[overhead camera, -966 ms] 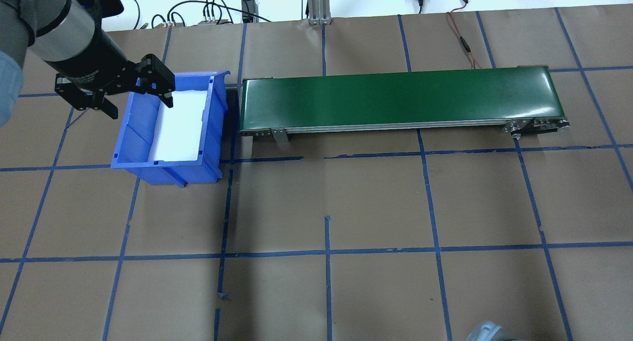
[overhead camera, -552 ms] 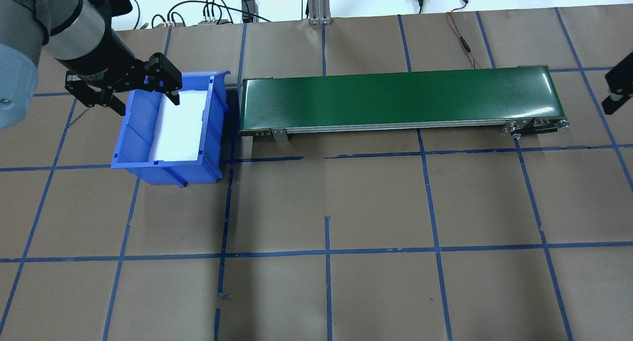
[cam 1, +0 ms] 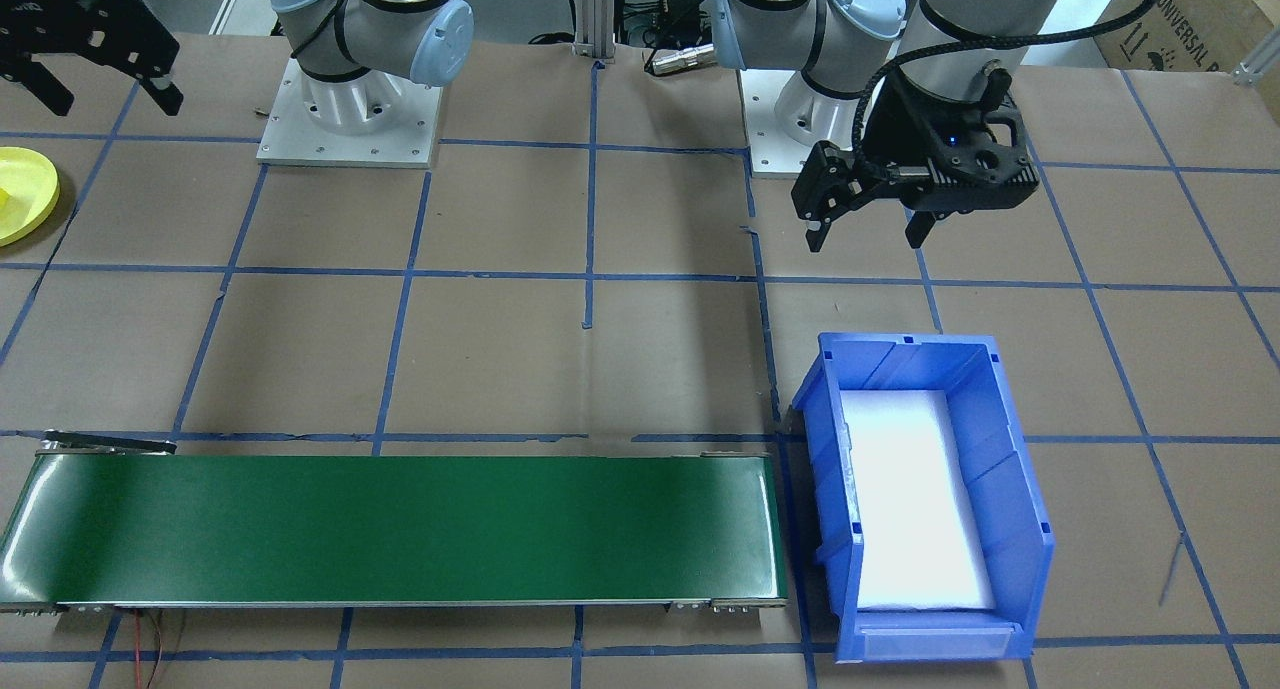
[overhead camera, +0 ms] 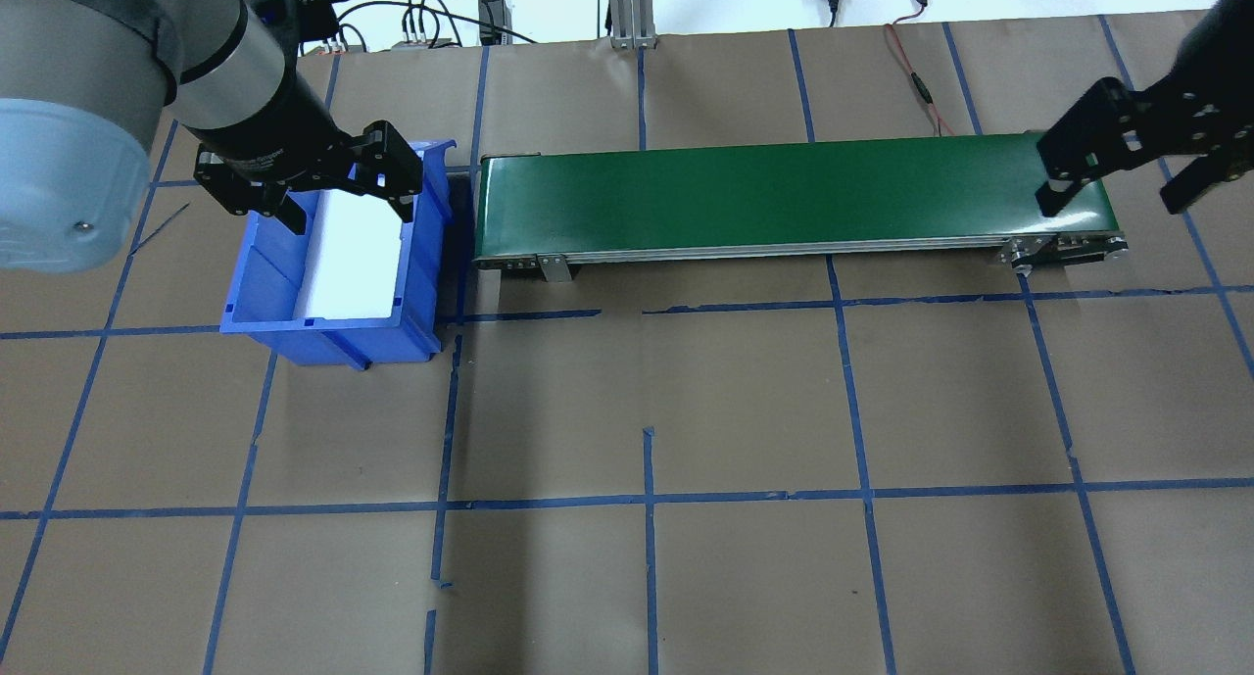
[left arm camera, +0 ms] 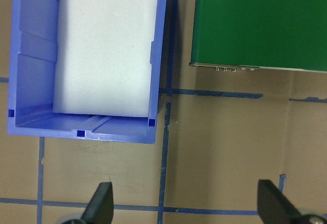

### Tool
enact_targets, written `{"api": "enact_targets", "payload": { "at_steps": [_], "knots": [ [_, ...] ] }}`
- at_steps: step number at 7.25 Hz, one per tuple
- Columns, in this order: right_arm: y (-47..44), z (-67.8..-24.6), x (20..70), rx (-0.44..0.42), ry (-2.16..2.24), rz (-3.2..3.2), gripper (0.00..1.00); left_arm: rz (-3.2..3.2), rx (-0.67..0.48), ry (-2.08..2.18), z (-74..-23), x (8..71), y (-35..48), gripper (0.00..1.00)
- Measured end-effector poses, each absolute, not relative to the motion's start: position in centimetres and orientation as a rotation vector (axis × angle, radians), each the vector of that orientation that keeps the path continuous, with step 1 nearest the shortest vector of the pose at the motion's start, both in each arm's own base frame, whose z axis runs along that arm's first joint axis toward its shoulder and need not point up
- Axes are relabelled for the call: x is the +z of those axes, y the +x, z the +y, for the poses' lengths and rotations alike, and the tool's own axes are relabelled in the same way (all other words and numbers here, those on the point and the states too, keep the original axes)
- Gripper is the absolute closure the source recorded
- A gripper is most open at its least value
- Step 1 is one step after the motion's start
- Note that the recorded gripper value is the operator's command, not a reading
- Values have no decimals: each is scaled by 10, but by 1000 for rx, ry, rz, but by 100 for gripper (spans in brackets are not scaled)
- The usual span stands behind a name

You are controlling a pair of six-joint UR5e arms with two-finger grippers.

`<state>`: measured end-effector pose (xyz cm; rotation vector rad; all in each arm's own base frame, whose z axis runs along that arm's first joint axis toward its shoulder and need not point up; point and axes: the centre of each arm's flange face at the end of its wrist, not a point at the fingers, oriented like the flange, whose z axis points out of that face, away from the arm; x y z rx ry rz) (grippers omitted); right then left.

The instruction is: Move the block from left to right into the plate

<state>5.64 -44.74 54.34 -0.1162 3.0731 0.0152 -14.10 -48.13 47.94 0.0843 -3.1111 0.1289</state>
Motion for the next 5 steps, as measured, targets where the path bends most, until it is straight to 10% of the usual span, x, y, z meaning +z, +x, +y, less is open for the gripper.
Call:
{"api": "enact_targets", "payload": {
  "at_steps": [5],
  "knots": [
    [153,-471,483,26,-99,3107,0,-3118,133,76,-480,480,-141,0]
  ]
}}
